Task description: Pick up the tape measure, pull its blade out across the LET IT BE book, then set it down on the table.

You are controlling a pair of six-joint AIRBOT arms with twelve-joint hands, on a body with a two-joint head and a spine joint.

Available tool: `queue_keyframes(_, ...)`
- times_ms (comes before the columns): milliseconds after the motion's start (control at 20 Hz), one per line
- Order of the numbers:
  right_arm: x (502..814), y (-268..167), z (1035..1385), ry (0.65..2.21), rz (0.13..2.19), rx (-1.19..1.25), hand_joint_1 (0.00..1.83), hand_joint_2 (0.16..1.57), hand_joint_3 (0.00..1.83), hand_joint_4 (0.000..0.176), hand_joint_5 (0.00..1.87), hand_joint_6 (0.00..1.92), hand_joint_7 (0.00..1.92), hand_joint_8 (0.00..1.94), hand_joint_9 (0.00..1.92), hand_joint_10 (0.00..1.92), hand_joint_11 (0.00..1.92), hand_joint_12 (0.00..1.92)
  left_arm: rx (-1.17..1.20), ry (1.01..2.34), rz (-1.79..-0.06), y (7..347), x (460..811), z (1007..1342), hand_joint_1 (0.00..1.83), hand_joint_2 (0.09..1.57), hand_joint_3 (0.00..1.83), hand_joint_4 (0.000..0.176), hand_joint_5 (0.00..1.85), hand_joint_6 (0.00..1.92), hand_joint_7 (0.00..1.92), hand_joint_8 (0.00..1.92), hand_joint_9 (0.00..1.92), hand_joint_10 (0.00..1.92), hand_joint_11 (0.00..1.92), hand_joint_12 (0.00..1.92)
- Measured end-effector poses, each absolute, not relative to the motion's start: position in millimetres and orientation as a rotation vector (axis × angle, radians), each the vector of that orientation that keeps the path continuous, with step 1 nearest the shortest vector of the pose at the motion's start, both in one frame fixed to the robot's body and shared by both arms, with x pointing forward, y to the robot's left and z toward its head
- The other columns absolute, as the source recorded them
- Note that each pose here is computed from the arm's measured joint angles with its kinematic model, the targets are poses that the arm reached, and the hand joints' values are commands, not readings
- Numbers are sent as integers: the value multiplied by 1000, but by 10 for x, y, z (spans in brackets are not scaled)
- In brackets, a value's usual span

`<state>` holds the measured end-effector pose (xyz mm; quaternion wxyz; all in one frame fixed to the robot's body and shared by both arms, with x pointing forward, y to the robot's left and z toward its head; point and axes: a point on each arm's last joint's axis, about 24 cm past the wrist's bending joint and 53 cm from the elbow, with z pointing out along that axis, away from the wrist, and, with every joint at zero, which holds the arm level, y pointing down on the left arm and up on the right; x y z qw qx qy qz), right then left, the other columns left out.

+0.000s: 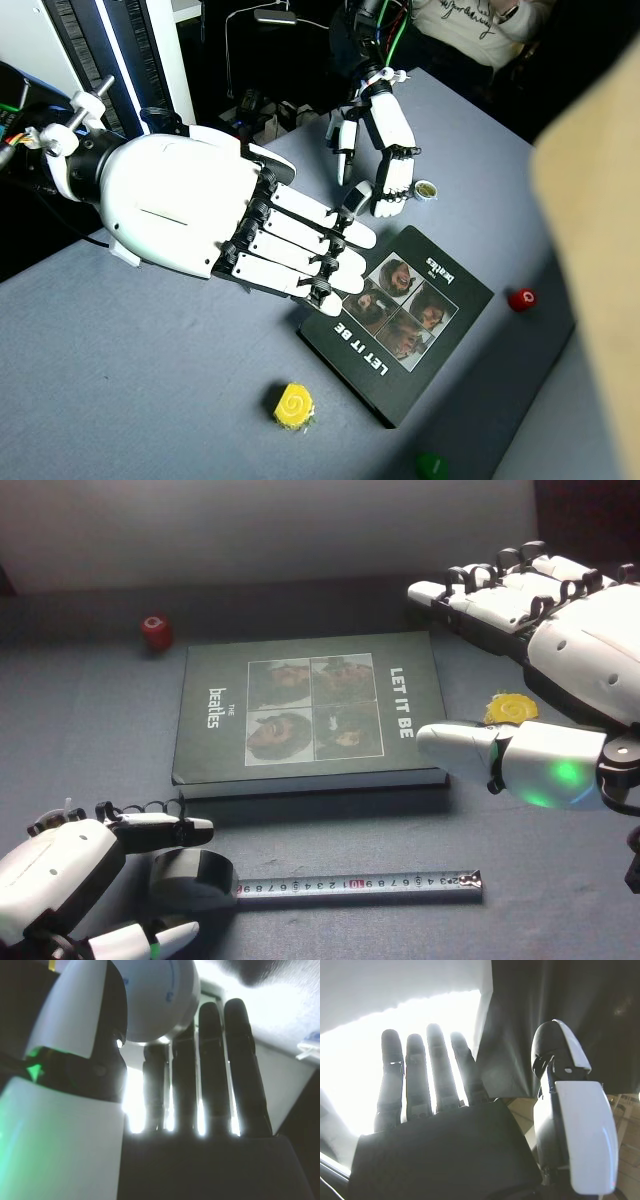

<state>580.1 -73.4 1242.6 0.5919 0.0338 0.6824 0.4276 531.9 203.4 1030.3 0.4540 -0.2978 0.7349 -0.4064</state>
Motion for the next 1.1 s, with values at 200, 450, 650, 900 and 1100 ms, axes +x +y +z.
queue_keyframes(200,5801,-734,12427,1587,995,79,123,1188,2,0,161,7,273,8,170,12,0,836,-723,1824,-1000,1986,5262,10239,1157,1058,0,0,827,8,889,9,875,17,772,235)
queue_keyframes(450,5800,-733,12426,1587,995,78,127,1187,2,0,174,11,275,7,180,14,0,839,-685,1792,-987,2010,5316,10296,1373,1103,0,0,1114,545,1002,1000,847,1342,791,1055)
queue_keyframes(650,5793,-721,12415,1593,997,73,139,1185,0,0,213,14,310,9,221,19,0,913,-679,1787,-984,1986,5329,10296,1380,1087,0,0,1196,358,1030,948,881,1347,777,1156)
queue_keyframes(900,5780,-706,12422,1591,998,64,138,1186,0,0,203,6,303,3,218,11,0,941,-666,1782,-1030,1823,5380,10385,1376,1104,2,0,1099,543,989,1004,851,1335,780,1101)
queue_keyframes(1100,5774,-703,12415,1595,992,50,138,1186,0,0,230,13,312,4,225,10,0,982,-652,1773,-1064,1721,5478,10590,1374,1113,0,0,1036,675,988,1001,840,1340,778,1096)
